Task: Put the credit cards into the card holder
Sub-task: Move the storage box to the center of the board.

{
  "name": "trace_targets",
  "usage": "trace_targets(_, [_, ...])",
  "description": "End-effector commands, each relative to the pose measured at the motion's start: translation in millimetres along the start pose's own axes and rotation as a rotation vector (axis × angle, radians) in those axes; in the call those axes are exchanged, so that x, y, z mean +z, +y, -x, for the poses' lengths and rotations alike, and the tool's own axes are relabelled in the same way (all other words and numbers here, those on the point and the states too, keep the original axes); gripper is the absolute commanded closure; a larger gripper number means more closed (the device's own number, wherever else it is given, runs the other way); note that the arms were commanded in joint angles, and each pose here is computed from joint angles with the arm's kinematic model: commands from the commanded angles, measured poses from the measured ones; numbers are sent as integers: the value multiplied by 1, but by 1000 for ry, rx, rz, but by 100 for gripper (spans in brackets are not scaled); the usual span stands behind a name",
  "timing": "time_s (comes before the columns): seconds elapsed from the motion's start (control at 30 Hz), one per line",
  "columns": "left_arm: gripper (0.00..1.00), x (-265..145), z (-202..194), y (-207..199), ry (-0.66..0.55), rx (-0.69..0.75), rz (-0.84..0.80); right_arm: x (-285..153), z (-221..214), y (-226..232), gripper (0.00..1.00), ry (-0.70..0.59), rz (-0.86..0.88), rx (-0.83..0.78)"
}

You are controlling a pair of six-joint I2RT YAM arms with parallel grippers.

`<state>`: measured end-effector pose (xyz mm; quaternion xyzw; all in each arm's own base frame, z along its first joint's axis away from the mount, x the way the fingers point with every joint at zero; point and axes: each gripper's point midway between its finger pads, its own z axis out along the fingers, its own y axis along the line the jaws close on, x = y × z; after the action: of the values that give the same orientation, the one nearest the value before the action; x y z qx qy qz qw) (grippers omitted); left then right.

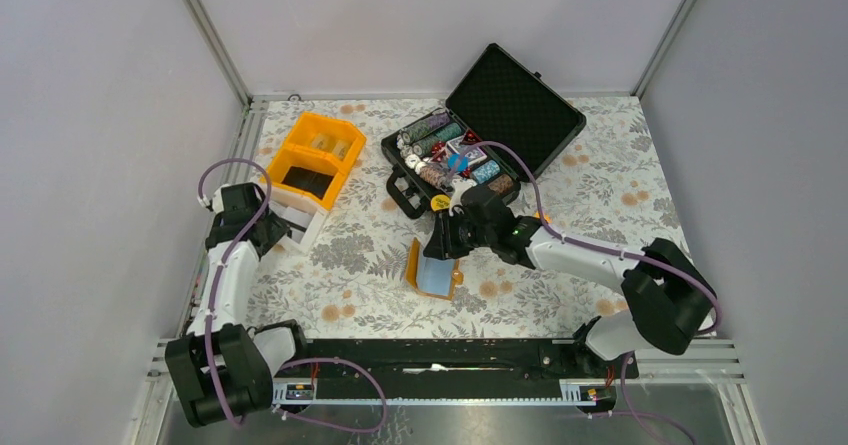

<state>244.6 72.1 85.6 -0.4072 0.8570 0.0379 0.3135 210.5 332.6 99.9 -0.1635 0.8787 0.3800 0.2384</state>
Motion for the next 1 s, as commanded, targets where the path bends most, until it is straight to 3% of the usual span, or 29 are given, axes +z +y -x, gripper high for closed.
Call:
trace_targets(0.0, [50,5,15,5,-11,2,28,-13,8,-2,68,-51,-21,-18])
trace_targets(0.07, [62,6,22,11,-9,29,61,-16,9,-1,68,-61,-21,-16])
trace_targets(0.23, [72,4,35,29,-10,126,144,-20,11,1,68,-77,-18,-19])
trace_targets(0.47, [100,-6,54,36,-38,158,149,-20,13,2,68,-78,-13,-21])
trace_targets(0.97, [100,-3,58,40,43,301,176,-18,9,2,68,-58,-4,-39])
